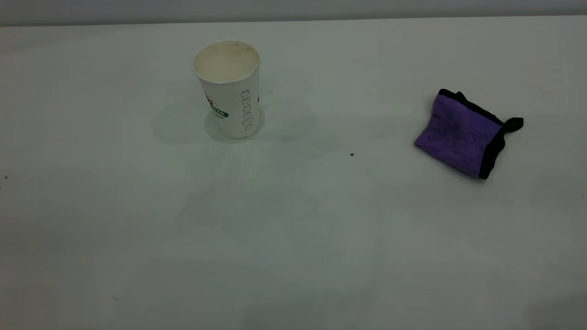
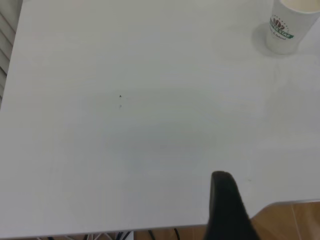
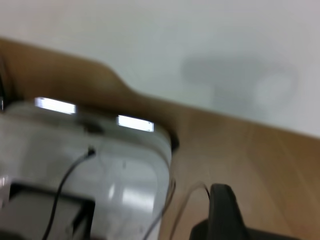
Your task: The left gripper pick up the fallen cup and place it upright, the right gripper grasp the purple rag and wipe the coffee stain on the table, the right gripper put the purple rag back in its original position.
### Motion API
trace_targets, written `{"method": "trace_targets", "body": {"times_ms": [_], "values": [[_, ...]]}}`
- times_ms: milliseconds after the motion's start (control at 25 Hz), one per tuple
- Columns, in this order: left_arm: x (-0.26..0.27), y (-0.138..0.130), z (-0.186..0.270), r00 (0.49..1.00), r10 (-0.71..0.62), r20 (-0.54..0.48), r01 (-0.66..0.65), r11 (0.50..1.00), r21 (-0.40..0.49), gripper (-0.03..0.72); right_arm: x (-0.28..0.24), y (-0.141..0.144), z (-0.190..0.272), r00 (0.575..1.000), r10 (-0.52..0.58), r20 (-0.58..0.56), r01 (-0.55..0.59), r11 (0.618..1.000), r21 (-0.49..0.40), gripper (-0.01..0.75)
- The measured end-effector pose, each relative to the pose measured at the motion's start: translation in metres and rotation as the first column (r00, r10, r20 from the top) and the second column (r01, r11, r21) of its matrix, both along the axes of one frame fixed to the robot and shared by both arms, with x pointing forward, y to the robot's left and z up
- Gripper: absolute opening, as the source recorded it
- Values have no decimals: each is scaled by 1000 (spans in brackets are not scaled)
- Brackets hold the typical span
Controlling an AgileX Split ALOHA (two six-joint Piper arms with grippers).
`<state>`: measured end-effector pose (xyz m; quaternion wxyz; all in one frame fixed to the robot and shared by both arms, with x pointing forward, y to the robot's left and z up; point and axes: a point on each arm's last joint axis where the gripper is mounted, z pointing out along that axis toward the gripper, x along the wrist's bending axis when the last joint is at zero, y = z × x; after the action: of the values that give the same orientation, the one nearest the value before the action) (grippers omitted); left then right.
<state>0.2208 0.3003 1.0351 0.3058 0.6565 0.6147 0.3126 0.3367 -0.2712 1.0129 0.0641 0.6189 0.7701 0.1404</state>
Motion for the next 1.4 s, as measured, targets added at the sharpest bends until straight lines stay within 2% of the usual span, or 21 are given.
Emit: {"method": "trace_targets", "body": {"times_ms": [280,480,760,840,1000,1240,1400], "values": [[0,0,0,1000,0,0,0,1000,0,492,-35,-7,16,970,-19,241,6,998,56,493],[0,0,0,1000,0,0,0,1000,0,492,-54,-11,23,934,-26,357,-3,997,80,493],[0,0,0,1000,0,0,0,1000,0,492,-69,-14,26,897,-35,440,-11,995,101,493],[0,0,0,1000,0,0,0,1000,0,492,-73,-14,27,885,-70,461,16,992,121,493],[0,0,0,1000,0,0,0,1000,0,492,-84,-16,29,840,-134,527,65,987,147,493],[0,0,0,1000,0,0,0,1000,0,492,-106,-18,29,756,-148,638,51,984,169,493],[0,0,0,1000,0,0,0,1000,0,492,-108,-18,28,755,-147,638,50,985,168,493]]}}
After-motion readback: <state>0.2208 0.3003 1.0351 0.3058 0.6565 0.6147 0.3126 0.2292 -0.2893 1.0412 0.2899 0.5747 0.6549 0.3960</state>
